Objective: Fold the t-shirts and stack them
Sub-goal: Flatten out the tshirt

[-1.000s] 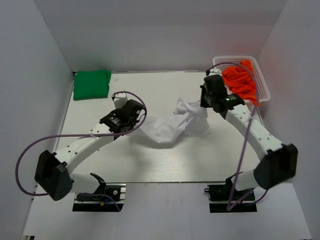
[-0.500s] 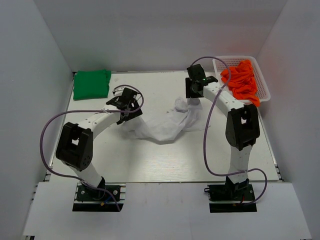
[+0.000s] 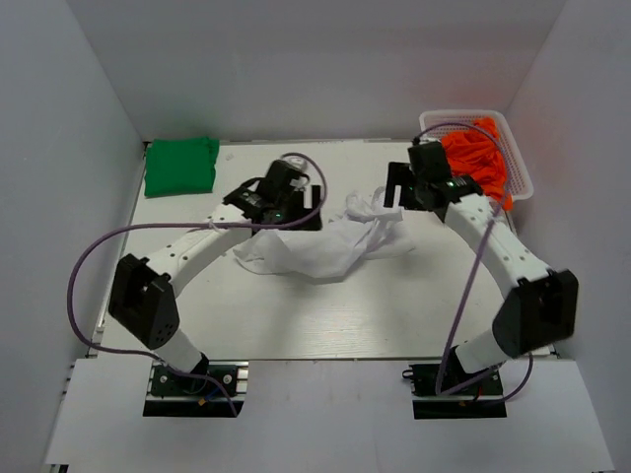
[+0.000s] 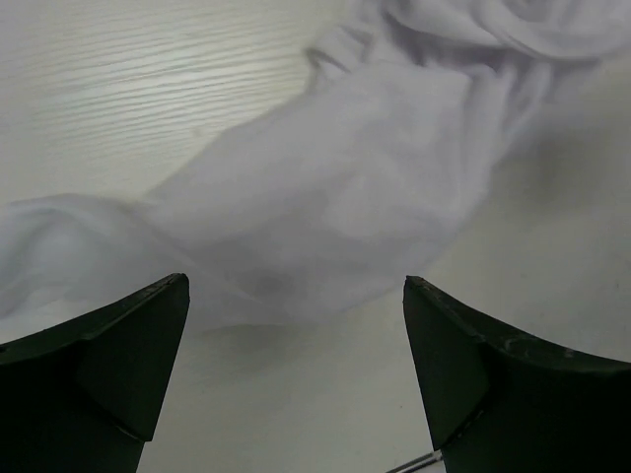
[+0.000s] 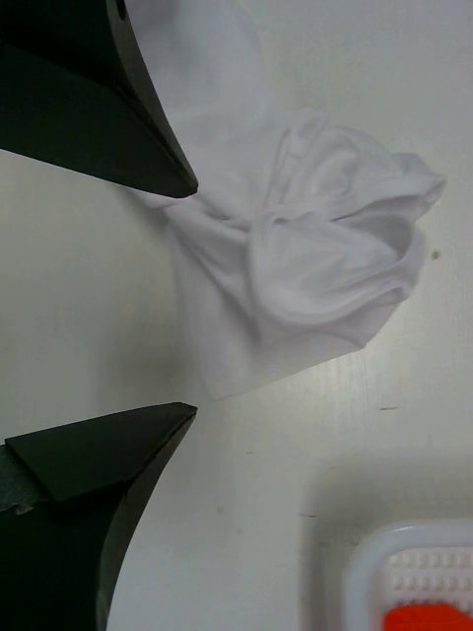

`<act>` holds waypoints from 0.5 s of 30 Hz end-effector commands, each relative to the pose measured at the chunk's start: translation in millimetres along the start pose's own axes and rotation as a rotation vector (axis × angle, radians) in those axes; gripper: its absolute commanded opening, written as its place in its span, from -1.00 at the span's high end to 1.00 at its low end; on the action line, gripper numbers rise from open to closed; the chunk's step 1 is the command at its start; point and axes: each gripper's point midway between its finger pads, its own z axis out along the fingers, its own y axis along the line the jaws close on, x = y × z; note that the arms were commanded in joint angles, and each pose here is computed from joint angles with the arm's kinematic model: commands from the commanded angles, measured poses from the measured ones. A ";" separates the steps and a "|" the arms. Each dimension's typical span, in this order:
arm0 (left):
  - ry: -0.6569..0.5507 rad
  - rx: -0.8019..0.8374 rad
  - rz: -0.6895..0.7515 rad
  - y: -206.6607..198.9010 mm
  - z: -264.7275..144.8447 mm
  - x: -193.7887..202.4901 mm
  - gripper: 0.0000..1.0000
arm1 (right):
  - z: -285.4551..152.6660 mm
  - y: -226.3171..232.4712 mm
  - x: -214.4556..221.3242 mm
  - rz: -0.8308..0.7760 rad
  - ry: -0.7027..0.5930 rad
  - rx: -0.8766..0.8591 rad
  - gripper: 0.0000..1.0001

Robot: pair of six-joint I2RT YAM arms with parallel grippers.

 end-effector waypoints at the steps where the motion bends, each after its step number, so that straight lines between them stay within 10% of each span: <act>1: 0.095 0.185 0.224 -77.5 5.6 35.4 -0.99 | -19.1 -8.5 21.9 0.099 0.010 -0.055 -0.81; 15: 0.214 -0.037 0.435 -108.6 55.4 117.2 -0.74 | 21.2 -60.4 87.1 0.273 0.154 0.017 -0.81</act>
